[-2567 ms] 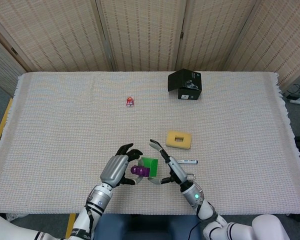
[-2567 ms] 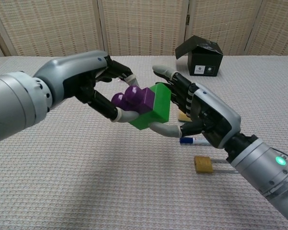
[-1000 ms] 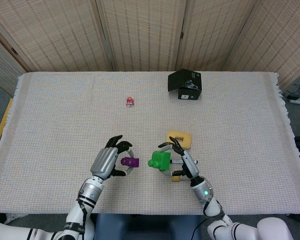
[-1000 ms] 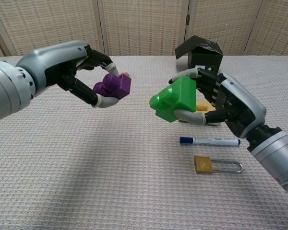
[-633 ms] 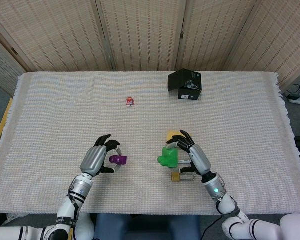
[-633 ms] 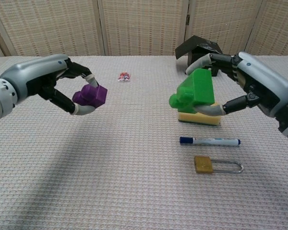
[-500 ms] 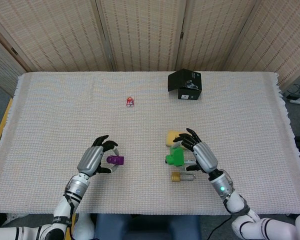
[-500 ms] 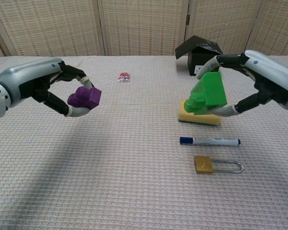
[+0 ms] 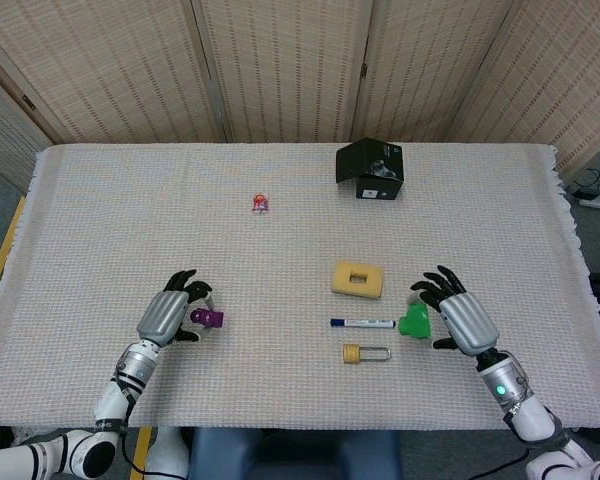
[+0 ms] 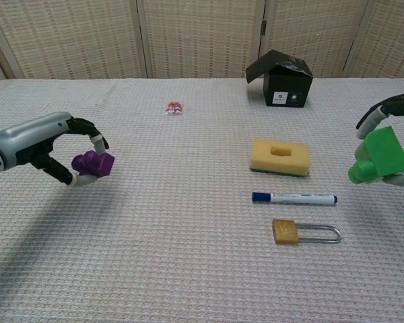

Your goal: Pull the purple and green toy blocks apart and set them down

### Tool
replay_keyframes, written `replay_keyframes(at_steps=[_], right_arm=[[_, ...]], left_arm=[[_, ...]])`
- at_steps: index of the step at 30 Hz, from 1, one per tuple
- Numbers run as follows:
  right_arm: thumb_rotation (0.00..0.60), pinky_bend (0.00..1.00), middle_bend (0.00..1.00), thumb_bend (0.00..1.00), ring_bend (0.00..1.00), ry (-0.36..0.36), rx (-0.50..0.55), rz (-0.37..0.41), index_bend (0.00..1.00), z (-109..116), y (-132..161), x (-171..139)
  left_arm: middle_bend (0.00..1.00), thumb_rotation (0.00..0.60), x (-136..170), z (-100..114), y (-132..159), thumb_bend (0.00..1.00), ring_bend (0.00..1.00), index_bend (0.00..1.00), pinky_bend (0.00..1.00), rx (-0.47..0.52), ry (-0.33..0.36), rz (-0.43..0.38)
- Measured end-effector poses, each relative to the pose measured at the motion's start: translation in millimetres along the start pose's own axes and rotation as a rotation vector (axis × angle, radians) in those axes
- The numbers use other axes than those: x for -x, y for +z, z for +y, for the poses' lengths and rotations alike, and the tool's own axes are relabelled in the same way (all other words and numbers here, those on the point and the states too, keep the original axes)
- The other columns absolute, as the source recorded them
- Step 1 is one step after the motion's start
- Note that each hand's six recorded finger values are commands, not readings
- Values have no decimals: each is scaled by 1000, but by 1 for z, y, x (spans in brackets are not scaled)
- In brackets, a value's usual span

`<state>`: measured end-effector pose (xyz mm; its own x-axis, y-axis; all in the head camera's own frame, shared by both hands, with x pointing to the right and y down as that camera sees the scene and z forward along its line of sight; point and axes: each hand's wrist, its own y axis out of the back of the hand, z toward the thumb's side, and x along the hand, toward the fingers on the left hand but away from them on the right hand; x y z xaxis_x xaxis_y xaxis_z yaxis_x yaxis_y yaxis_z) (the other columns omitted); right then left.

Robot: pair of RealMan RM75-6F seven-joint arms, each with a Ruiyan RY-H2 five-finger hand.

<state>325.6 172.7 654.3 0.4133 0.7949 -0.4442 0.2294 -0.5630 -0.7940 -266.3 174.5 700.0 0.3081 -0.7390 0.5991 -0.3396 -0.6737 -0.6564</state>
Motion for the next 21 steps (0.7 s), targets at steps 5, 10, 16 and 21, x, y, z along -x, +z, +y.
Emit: replay_keyframes(at_steps=[5, 10, 16, 21], right_arm=[[600, 0, 264, 249, 118, 12, -31, -32, 950, -2, -12, -7], [600, 0, 256, 250, 114, 34, -41, -64, 912, -8, -24, -11], [600, 0, 140, 250, 56, 91, -36, -88, 544, -19, -33, -12], [600, 0, 0, 249, 0, 199, -76, -99, 0, -30, -41, -16]], left_arm=[[313, 600, -9, -20, -13, 359, 82, 830, 7, 15, -38, -13], [313, 600, -15, -33, -17, 359, 79, 830, 13, 35, -69, -29], [313, 600, -19, -34, -17, 359, 77, 800, 13, 48, -57, -40], [244, 600, -17, -33, -15, 357, 7, 429, 0, 42, -65, -60]])
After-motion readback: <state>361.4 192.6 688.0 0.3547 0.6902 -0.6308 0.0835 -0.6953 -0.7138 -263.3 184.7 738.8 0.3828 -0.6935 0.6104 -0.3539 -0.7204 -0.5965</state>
